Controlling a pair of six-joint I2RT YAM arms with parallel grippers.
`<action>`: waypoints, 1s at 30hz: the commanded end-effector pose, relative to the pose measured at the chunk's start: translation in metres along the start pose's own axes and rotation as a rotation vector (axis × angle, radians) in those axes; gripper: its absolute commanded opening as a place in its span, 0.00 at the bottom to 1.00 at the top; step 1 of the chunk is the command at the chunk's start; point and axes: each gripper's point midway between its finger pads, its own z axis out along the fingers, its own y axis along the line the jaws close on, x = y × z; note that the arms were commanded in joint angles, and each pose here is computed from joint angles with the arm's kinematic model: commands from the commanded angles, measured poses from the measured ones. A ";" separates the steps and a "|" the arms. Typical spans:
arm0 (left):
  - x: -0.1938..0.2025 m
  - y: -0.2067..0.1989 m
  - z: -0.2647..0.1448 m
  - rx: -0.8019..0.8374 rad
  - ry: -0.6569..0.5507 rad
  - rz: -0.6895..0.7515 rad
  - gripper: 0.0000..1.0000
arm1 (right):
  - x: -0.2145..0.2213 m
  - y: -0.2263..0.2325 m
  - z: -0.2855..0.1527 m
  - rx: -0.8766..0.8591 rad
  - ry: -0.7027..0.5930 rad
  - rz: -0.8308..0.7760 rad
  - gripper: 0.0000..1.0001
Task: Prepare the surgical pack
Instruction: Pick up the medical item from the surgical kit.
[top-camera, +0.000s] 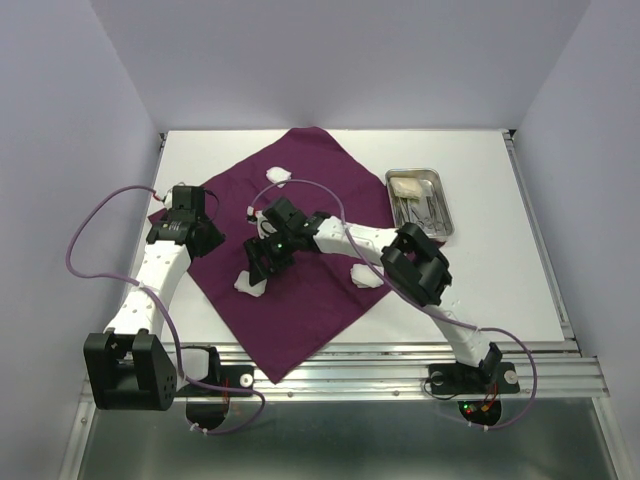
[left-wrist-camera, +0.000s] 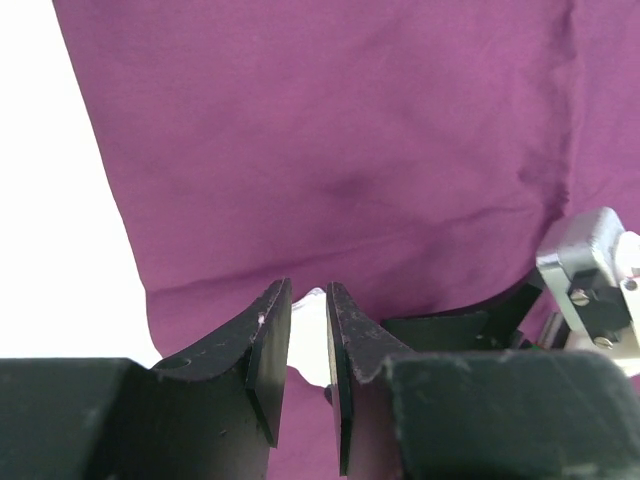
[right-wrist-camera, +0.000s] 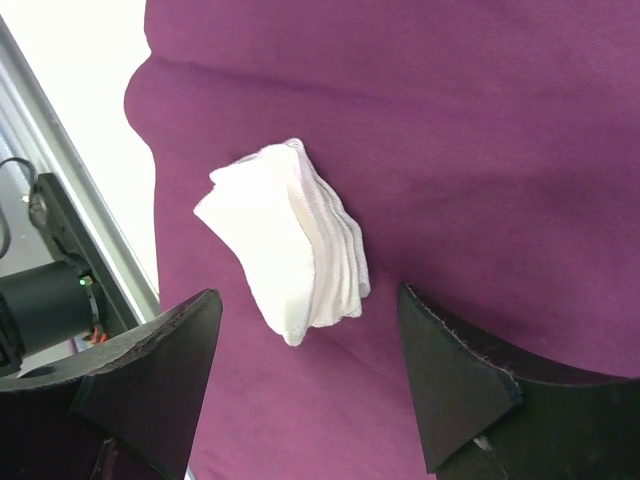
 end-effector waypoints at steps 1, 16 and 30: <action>-0.004 -0.004 -0.001 0.023 -0.021 0.011 0.33 | 0.009 0.000 0.012 -0.037 0.044 0.005 0.76; 0.000 -0.005 0.003 0.030 -0.010 0.008 0.32 | 0.003 0.003 0.016 -0.055 0.029 0.032 0.56; -0.003 -0.004 0.003 0.020 -0.019 0.007 0.32 | -0.006 0.014 0.001 -0.058 -0.008 0.019 0.12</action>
